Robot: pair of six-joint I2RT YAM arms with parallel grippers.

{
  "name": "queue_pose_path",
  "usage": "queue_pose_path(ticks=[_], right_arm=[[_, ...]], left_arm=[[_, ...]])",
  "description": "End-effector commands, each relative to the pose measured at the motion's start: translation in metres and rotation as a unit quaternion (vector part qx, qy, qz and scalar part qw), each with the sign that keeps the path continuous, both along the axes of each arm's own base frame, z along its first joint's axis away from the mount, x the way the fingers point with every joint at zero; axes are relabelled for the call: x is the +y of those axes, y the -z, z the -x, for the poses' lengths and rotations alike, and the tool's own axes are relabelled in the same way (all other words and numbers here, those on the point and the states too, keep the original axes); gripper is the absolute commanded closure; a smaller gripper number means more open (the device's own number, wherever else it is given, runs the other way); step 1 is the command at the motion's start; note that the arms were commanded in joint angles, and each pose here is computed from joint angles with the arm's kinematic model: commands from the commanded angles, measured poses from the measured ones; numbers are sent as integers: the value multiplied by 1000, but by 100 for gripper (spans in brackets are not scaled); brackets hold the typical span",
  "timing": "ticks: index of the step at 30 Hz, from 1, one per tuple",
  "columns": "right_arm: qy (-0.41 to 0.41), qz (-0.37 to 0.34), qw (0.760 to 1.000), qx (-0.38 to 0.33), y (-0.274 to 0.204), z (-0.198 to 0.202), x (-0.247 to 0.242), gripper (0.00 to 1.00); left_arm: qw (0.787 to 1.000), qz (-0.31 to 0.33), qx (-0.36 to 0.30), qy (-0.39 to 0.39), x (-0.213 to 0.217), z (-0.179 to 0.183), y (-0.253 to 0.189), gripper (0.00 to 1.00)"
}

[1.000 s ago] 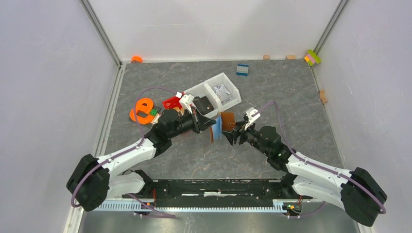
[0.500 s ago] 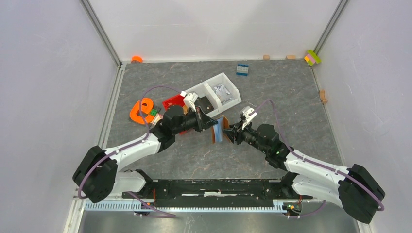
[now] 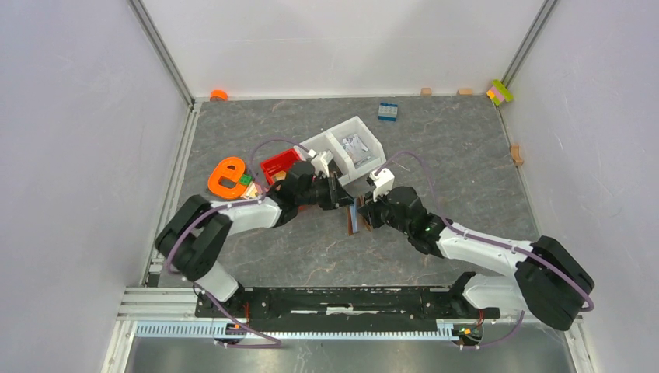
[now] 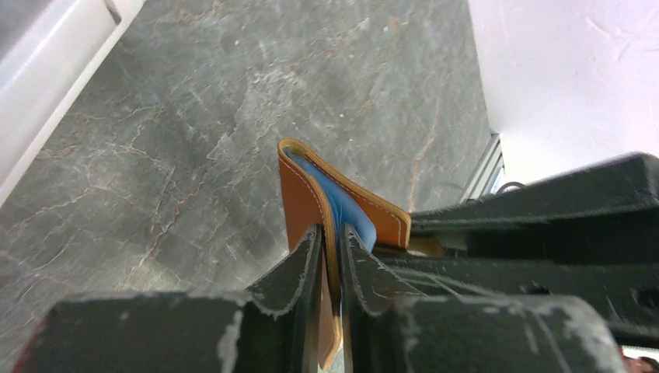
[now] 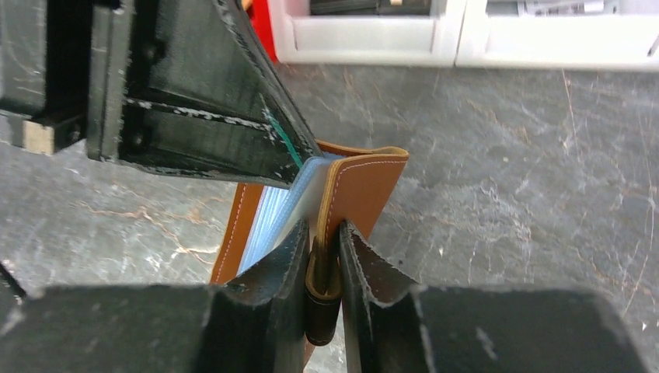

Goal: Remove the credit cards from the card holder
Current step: Close the card holder at the center of the board.

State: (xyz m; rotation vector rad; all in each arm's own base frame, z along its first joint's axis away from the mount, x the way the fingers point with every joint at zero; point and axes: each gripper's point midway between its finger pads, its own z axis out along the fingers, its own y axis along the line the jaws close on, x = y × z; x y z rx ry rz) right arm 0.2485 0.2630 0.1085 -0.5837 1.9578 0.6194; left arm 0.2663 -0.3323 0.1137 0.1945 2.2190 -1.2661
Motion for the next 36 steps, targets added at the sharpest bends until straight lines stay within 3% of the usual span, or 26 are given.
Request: queue_pose_path(ticks=[1,8,14,19,27,33,36], right_arm=[[14,-13,1000,-14,-21,-14,9,75],[14,-5,1000,14,-2,-13,14,58],[20,-2,999,26,6,-13,14,56],[8,-24,999,37,11,-7,19,47],[-21,-30,998,57,19,-1,31,46],[-49,-52,996,59,14,7,40,51],[-85,-68,991,74,14,16,52,53]], left_arm=[[997,33,46,52,-28,5,3,78],[996,-7,76,48,-30,-3,33,59],[997,-57,43,17,-13,-11,27,49],[995,-97,-7,-25,9,-21,12,43],[988,-122,-52,-79,35,-29,-9,39],[987,-126,-57,-82,37,-29,-11,39],[988,-121,-61,-77,36,-27,-15,46]])
